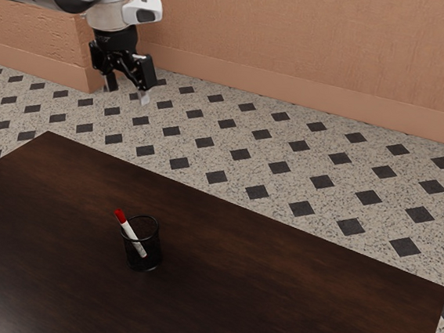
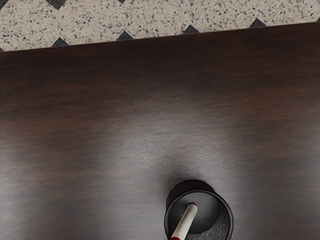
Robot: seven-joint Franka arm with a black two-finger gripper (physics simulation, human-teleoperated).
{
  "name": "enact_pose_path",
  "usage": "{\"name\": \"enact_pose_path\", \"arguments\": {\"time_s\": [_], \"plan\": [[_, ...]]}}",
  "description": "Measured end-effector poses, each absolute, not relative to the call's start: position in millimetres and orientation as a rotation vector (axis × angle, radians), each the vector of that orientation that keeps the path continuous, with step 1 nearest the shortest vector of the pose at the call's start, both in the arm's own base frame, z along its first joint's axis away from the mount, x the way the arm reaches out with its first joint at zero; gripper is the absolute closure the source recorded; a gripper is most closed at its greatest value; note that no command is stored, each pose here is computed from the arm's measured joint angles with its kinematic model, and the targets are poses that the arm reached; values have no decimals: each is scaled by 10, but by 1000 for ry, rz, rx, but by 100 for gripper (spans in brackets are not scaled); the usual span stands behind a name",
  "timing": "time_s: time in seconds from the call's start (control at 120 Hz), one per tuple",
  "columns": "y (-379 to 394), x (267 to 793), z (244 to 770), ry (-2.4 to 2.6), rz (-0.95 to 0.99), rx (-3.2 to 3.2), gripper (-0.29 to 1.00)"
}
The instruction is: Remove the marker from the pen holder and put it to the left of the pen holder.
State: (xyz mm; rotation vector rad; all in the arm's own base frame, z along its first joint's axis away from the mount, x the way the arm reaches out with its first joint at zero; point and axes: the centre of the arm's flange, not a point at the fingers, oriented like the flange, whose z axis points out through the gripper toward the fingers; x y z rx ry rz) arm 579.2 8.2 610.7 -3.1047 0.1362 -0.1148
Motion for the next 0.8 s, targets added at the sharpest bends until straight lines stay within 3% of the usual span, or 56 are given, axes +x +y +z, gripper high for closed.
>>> {"name": "enact_pose_path", "arguments": {"time_s": [0.267, 0.417, 0.8], "plan": [[45, 5826, 6023, 172, -99, -3103, 0], [-17, 5693, 5384, 181, 40, -3156, 0], [87, 5338, 4368, 69, 95, -3270, 0]]}}
